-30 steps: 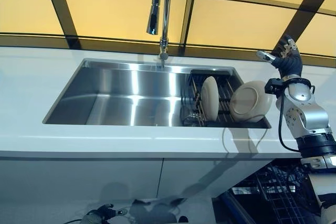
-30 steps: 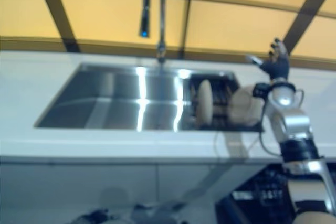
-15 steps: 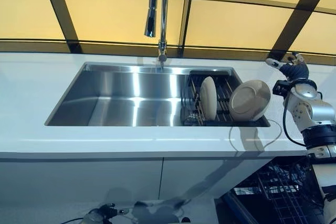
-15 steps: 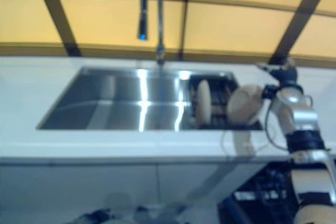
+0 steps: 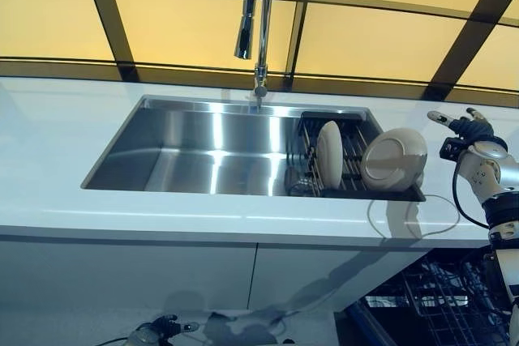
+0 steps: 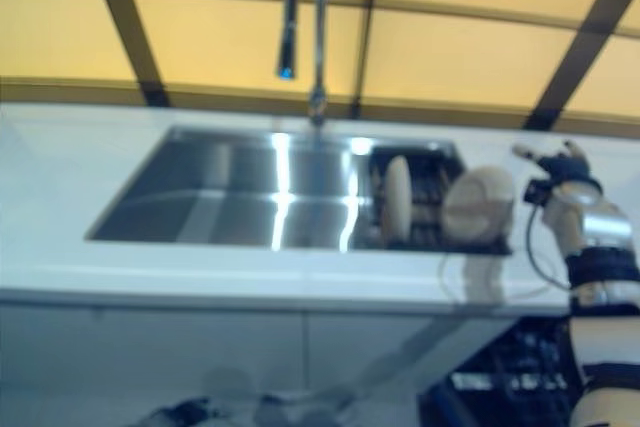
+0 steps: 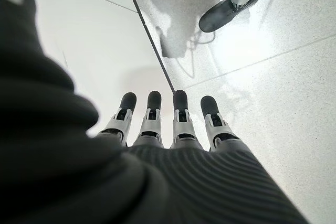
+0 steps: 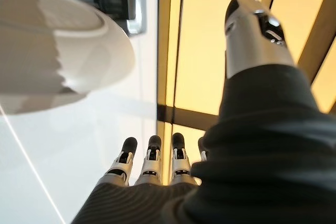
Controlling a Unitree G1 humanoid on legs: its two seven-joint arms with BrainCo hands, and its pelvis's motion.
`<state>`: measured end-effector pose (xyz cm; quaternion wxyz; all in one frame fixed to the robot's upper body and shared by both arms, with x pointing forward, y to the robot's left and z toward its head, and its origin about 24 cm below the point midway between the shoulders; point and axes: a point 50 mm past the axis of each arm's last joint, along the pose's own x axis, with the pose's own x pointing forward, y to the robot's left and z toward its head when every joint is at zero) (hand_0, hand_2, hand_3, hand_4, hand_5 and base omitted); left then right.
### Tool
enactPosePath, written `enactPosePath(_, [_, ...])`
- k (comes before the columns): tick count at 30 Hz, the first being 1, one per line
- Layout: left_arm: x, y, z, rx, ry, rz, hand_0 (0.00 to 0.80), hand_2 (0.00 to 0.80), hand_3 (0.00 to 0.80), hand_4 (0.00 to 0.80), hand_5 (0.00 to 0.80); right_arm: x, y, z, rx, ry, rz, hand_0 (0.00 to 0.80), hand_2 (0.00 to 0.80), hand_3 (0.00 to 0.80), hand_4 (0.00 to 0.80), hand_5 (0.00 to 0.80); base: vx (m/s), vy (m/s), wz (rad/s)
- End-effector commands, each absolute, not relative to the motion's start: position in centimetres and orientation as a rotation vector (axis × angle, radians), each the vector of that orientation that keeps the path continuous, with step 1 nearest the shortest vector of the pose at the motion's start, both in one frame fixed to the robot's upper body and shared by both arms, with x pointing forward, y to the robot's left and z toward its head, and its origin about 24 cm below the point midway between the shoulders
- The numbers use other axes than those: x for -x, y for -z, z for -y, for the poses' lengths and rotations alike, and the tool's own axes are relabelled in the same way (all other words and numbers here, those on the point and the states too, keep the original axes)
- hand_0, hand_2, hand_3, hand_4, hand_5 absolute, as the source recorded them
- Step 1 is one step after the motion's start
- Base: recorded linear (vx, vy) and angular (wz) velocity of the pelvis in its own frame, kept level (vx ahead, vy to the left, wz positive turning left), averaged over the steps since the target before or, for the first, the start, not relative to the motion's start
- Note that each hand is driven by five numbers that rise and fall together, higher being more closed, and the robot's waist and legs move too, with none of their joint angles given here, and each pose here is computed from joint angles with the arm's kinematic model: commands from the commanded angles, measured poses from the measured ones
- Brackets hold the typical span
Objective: Take plates into dishwasher
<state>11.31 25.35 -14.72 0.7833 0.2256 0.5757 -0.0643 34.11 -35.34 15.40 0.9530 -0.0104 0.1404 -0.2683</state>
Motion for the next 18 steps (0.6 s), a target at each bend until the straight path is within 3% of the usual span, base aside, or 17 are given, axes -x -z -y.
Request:
enactPosePath(1, [-13.5,14.1,-25.4,-0.569,0.192,-1.201,0.000,0.000,0.000,0.000,0.000,-34.8,-19.8,36.1,-0.034,0.513,-0.178,0.000,0.000,0.000,0.000,0.000,0.000,0.000,0.00])
enactPosePath(18, [-13.8,14.0,-25.5,-0.552,0.192,-1.224,0.000,0.000,0.000,0.000,0.000,-34.7,-16.5,36.2,-0.058,0.524,-0.319,0.000,0.000,0.000,0.000,0.000,0.000,0.000,0.00])
